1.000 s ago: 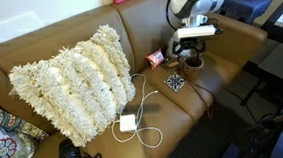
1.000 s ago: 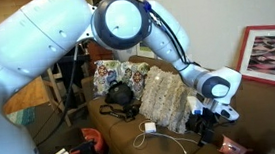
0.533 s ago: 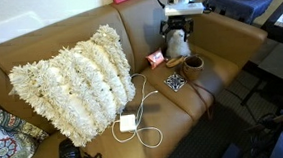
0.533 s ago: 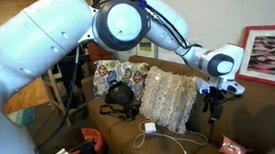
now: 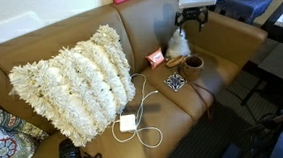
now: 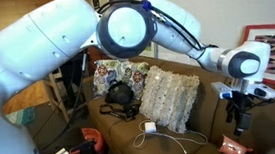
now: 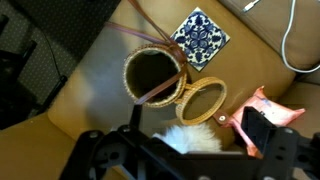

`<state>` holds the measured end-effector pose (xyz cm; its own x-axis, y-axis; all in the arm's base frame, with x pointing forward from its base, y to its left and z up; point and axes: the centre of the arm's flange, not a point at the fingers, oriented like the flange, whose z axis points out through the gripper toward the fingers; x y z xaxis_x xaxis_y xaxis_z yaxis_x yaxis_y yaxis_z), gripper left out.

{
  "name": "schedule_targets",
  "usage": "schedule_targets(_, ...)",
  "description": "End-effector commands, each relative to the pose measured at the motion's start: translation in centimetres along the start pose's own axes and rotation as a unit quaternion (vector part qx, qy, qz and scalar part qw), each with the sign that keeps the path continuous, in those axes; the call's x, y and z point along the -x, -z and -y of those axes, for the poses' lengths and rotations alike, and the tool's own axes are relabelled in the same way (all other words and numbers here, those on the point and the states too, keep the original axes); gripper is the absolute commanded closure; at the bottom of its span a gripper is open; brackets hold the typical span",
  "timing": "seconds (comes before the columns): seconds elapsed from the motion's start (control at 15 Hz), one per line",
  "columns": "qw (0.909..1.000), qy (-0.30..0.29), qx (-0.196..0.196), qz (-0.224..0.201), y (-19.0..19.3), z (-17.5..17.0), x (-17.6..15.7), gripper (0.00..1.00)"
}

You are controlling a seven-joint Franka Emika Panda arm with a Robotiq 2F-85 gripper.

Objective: Move the brown bag to the left side of the sofa

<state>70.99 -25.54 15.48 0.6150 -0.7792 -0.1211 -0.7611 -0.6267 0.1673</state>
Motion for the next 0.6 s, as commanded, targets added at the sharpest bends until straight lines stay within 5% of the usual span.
schedule_targets(0.0,0.9996,-0.027,0.011,0.0,-0.8,-3.3,-3.2,0.0)
schedule_targets(0.53,0.9988,-0.046,0.007,0.016,-3.4,-6.5,-2.8,0.0)
